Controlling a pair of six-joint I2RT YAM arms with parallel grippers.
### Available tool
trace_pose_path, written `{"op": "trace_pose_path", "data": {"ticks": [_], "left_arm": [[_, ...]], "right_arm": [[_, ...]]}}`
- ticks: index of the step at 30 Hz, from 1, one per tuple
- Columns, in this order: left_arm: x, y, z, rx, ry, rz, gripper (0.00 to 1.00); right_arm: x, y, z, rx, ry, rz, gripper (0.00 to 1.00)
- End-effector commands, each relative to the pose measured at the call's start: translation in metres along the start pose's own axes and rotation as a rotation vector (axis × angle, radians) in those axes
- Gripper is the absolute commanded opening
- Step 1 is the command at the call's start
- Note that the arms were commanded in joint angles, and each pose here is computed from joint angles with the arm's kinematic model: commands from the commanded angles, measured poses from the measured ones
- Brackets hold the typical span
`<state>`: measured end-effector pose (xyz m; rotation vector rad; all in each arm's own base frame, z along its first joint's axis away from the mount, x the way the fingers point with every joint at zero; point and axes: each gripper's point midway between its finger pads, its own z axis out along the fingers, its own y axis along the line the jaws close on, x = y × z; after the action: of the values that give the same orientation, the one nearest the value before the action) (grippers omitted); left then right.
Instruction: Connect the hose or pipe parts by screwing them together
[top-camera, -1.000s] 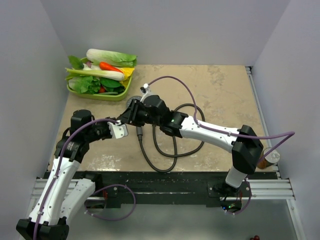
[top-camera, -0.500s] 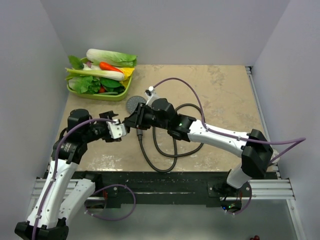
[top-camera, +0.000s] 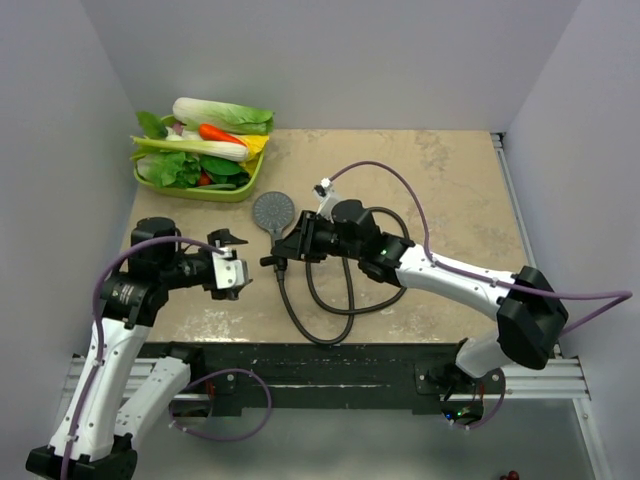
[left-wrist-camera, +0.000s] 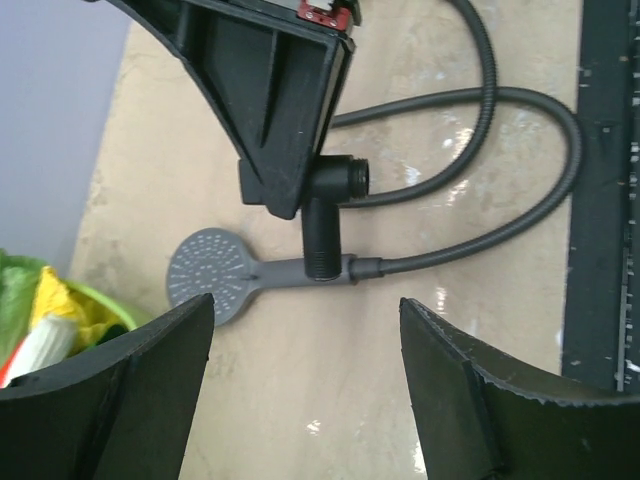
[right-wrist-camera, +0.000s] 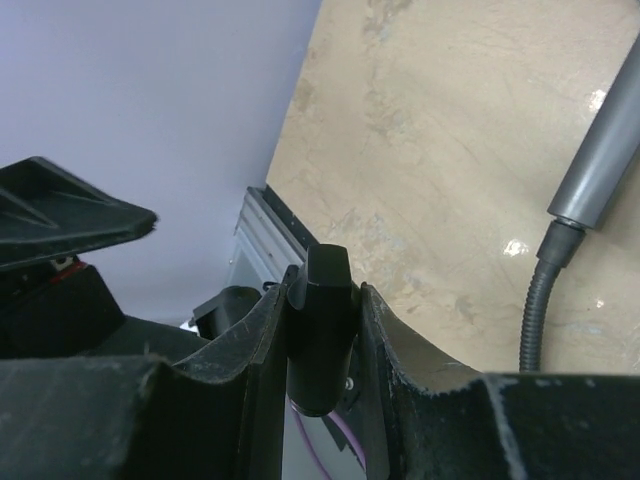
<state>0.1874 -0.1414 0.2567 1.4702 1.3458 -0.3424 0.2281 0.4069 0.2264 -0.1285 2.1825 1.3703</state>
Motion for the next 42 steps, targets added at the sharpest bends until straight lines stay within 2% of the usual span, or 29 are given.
{"op": "trace_pose_path", "data": {"ticks": [1,8,20,28,31,32,34,35,37,38,39,42], "left_arm": [[-0.011,-0.02,0.001,0.125,-0.052,-0.024,0.79],[-0.009,-0.013,0.007,0.07,-0.079,-0.044,0.8],[-0.004,0.001,0.012,0.033,-0.061,-0.052,0.75],[-0.012,0.005,0.011,0.03,-0.083,-0.045,0.56],[-0.007,0.001,0.012,0.052,-0.063,-0.045,0.44],[-0.006,0.0,0.012,0.057,-0.058,-0.037,0.35],[-0.005,0.0,0.011,0.06,-0.051,-0.036,0.27],[-0.004,-0.001,0.011,0.062,-0.045,-0.035,0.2],[-0.005,0.001,0.009,0.058,-0.04,-0.034,0.16],[-0.005,0.001,0.009,0.058,-0.036,-0.031,0.14],[-0.005,0.002,0.009,0.054,-0.035,-0.028,0.13],[-0.006,0.002,0.008,0.045,-0.037,-0.022,0.11]], "right_arm": [[-0.022,0.052,-0.02,-0.219,-0.074,-0.035,0.0],[-0.021,0.077,-0.029,-0.407,-0.086,0.052,0.0],[-0.016,0.098,-0.026,-0.49,-0.063,0.083,0.0],[0.002,0.094,-0.013,-0.484,-0.015,0.099,0.0],[0.002,0.095,-0.013,-0.488,-0.017,0.098,0.0],[0.0,0.098,-0.014,-0.494,-0.023,0.095,0.0],[0.0,0.097,-0.013,-0.48,-0.021,0.082,0.0],[-0.004,0.101,-0.014,-0.481,-0.028,0.071,0.02],[-0.003,0.1,-0.013,-0.461,-0.018,0.054,0.18],[-0.004,0.101,-0.013,-0.461,-0.018,0.047,0.22],[-0.003,0.1,-0.012,-0.449,-0.012,0.047,0.32],[-0.002,0.096,-0.012,-0.431,-0.011,0.038,0.41]]}}
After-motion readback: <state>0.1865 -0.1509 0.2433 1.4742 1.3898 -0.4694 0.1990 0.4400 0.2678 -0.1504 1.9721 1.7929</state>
